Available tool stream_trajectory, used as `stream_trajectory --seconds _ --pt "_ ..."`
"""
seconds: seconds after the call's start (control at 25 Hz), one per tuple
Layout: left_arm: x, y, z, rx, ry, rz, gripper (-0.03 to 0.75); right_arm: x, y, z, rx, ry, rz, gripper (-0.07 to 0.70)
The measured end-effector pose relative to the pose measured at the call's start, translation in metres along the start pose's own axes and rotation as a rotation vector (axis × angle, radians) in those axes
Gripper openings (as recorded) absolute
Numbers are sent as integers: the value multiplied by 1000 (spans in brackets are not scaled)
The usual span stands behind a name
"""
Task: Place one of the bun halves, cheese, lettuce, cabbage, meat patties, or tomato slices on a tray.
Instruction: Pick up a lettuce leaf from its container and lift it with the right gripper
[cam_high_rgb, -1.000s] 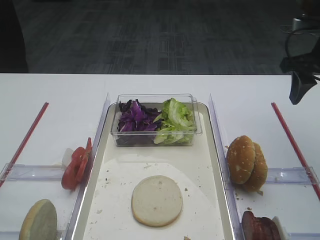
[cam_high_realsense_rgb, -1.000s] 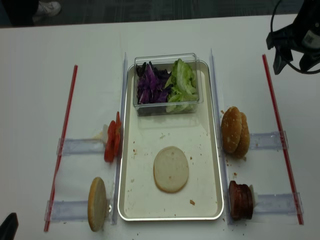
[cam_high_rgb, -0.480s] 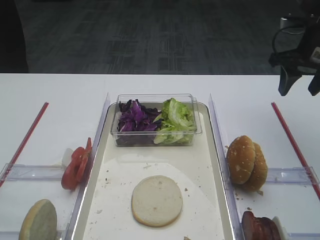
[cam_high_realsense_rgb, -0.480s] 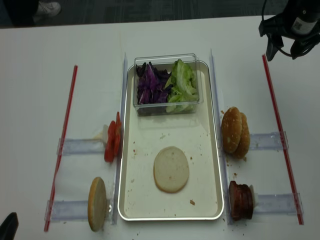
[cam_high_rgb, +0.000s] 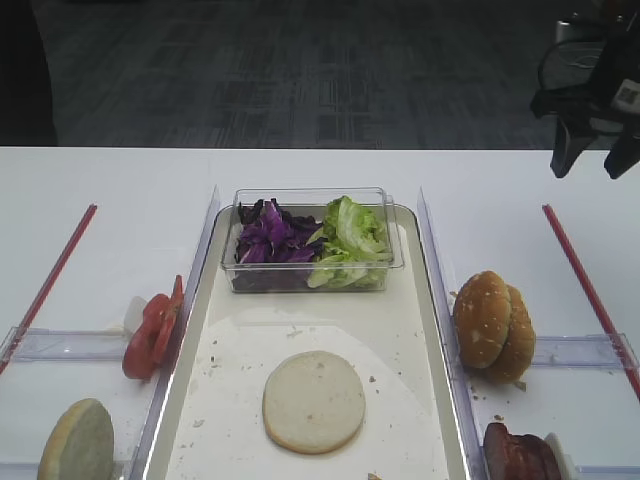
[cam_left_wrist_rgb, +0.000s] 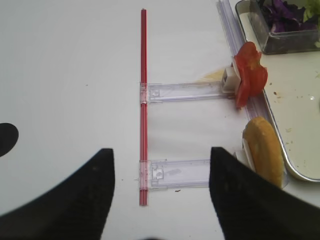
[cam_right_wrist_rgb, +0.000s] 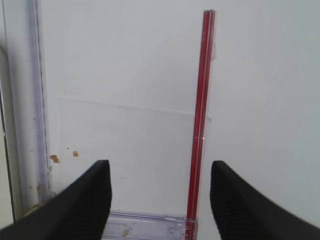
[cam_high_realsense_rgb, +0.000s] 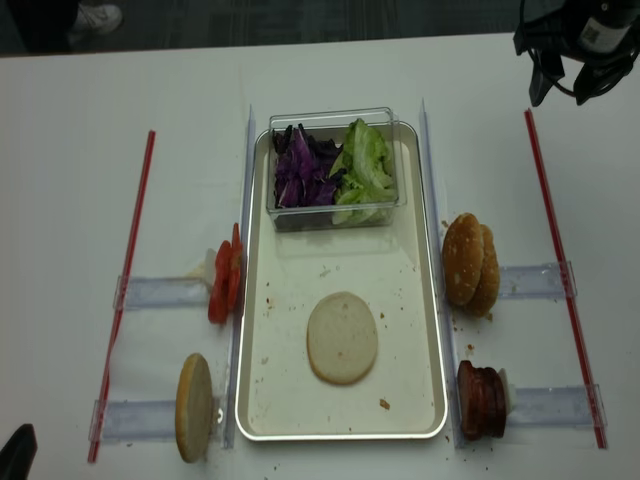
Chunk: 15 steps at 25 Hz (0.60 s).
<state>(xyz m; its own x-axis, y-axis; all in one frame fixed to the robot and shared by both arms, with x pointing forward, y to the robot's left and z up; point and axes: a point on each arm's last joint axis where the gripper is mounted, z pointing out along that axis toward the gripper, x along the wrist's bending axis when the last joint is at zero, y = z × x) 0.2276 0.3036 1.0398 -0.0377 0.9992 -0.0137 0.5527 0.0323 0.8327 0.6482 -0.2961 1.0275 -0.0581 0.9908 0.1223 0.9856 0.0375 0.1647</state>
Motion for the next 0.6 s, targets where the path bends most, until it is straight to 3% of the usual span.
stream_trajectory --seconds 0.6 --pt "0 0 0 0 0 0 421 78 -1 9 -17 41 -150 433"
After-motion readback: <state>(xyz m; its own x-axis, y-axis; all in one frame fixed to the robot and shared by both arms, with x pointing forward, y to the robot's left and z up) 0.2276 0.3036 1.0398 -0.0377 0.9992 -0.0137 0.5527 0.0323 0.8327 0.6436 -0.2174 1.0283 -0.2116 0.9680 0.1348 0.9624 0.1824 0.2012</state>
